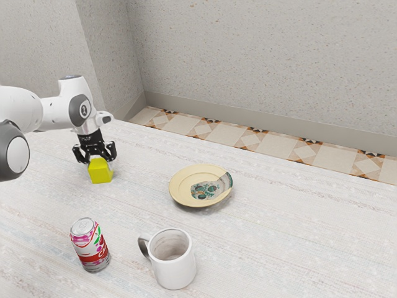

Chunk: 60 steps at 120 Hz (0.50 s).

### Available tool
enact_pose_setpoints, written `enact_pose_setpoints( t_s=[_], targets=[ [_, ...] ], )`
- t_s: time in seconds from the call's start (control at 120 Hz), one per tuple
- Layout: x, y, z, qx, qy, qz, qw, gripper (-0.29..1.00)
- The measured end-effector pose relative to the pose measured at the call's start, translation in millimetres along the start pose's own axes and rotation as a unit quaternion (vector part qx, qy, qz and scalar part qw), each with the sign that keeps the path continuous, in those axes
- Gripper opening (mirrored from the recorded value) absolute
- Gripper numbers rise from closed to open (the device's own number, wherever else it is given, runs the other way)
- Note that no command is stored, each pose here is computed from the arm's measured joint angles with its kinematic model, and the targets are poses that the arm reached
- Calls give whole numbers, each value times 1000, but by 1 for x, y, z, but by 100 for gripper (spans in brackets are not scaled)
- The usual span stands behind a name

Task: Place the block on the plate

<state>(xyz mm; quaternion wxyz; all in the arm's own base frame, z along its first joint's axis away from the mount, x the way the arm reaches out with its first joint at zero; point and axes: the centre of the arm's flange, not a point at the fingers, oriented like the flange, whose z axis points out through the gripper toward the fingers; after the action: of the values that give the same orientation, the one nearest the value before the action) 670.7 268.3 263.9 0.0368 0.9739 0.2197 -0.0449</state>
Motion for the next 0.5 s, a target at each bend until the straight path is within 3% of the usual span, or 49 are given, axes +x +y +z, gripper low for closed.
enact_pose_setpoints(
  t_s=[0.5],
  targets=[
    [-3,11,-16,10,7,13,1000,43]
  ],
)
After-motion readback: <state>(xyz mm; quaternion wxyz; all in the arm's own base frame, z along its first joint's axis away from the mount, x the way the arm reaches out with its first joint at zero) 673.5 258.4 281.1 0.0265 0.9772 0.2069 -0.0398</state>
